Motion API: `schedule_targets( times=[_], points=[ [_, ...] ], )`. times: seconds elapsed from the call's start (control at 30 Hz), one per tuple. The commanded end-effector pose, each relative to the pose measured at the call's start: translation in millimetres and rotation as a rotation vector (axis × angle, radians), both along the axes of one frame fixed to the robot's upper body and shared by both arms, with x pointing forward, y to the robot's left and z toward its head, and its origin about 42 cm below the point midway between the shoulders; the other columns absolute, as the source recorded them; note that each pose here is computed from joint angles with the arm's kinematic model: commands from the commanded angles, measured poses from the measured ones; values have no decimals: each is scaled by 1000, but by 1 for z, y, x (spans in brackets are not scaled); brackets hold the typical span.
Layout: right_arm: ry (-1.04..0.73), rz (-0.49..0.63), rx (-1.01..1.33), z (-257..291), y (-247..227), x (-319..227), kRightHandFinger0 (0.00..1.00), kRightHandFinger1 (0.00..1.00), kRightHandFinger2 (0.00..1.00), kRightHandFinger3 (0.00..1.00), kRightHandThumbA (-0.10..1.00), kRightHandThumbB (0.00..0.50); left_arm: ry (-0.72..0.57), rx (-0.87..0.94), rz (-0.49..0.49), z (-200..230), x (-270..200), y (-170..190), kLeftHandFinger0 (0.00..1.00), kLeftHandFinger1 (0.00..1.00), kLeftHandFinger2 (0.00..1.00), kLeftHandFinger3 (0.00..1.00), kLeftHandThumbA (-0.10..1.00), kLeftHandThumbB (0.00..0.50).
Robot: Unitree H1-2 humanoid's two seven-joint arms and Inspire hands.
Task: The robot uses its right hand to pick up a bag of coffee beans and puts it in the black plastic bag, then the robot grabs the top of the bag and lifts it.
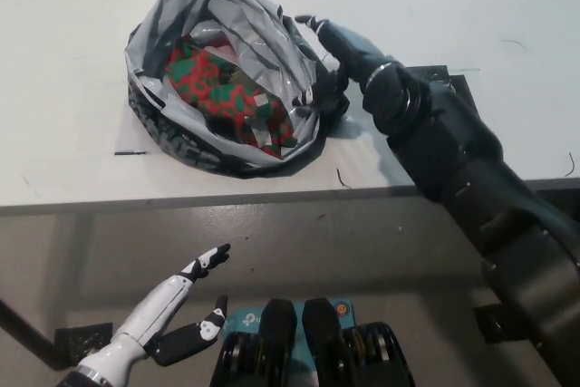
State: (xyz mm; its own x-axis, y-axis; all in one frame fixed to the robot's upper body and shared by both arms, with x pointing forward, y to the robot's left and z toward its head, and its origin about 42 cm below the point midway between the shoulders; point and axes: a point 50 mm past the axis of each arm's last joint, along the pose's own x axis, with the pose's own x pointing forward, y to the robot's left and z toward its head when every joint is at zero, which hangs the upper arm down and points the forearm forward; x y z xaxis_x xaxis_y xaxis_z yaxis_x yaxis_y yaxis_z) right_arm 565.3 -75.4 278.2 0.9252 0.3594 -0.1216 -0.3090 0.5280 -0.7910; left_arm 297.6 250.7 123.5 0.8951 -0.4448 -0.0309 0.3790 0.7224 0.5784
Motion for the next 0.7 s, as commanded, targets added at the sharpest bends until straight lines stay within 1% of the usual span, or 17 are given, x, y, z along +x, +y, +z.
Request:
schedule_targets(
  times=[0.0, 0.1, 0.23, 0.27, 0.3, 0.33, 0.37, 0.4, 0.43, 0.47, 0.5, 0.53, 0.57, 0.6, 0.63, 0.67],
  points=[
    [-52, 39, 33, 30, 23, 0, 1000, 1000, 1000, 1000, 945, 474, -32, 25, -26, 12, 3, 3, 1000, 1000, 1000, 1000, 361, 268],
    [-56, 34, 24, 29, 24, -1, 1000, 1000, 1000, 1000, 923, 451, -39, 29, -32, 12, 3, 2, 1000, 1000, 1000, 1000, 358, 264],
    [-69, 18, 3, 25, 24, -1, 1000, 1000, 1000, 1000, 922, 464, -33, 31, -29, 13, 3, 3, 1000, 1000, 1000, 1000, 357, 263],
    [-68, 14, 7, 25, 24, -1, 1000, 1000, 1000, 1000, 922, 461, -35, 34, -30, 13, 3, 3, 1000, 1000, 1000, 1000, 358, 258],
    [-68, 8, 12, 24, 24, -1, 1000, 1000, 1000, 1000, 911, 445, -38, 38, -31, 14, 3, 3, 1000, 1000, 1000, 1000, 356, 256],
    [-68, 6, 14, 24, 24, -1, 1000, 1000, 1000, 1000, 909, 444, -39, 39, -32, 14, 3, 3, 1000, 1000, 1000, 1000, 355, 256],
    [-78, 1, 23, 23, 23, -1, 1000, 1000, 1000, 1000, 886, 424, -40, 37, -33, 13, 3, 3, 1000, 1000, 1000, 1000, 353, 255],
    [-85, -4, 42, 23, 22, -1, 1000, 1000, 1000, 1000, 829, 397, -38, 34, -33, 13, 3, 3, 1000, 1000, 1000, 1000, 343, 255],
    [-90, -7, 56, 23, 21, -1, 1000, 1000, 1000, 1000, 817, 392, -37, 33, -34, 13, 3, 3, 1000, 1000, 1000, 1000, 342, 254],
    [-102, -15, 83, 23, 20, -1, 1000, 1000, 1000, 1000, 767, 375, -36, 29, -34, 14, 4, 2, 1000, 1000, 1000, 1000, 340, 254],
    [-107, -22, 96, 23, 19, -1, 1000, 1000, 1000, 1000, 726, 371, -35, 28, -34, 14, 3, 2, 1000, 1000, 1000, 1000, 340, 254],
    [-116, -36, 108, 23, 19, -1, 912, 981, 1000, 1000, 669, 350, -37, 28, -34, 14, 3, 2, 1000, 1000, 1000, 1000, 340, 254],
    [-133, -58, 112, 23, 19, -1, 721, 806, 952, 1000, 599, 306, -38, 30, -35, 14, 3, 2, 1000, 1000, 1000, 1000, 341, 254],
    [-152, -83, 114, 22, 20, -1, 603, 726, 902, 1000, 558, 296, -40, 33, -36, 14, 4, 2, 1000, 1000, 1000, 1000, 342, 254],
    [-159, -95, 106, 22, 20, -1, 540, 654, 823, 1000, 519, 282, -42, 36, -36, 14, 4, 2, 1000, 1000, 1000, 1000, 351, 254],
    [-169, -124, 100, 21, 20, 0, 415, 509, 658, 952, 371, 249, -44, 42, -36, 15, 4, 1, 1000, 1000, 1000, 1000, 355, 254]
  ],
)
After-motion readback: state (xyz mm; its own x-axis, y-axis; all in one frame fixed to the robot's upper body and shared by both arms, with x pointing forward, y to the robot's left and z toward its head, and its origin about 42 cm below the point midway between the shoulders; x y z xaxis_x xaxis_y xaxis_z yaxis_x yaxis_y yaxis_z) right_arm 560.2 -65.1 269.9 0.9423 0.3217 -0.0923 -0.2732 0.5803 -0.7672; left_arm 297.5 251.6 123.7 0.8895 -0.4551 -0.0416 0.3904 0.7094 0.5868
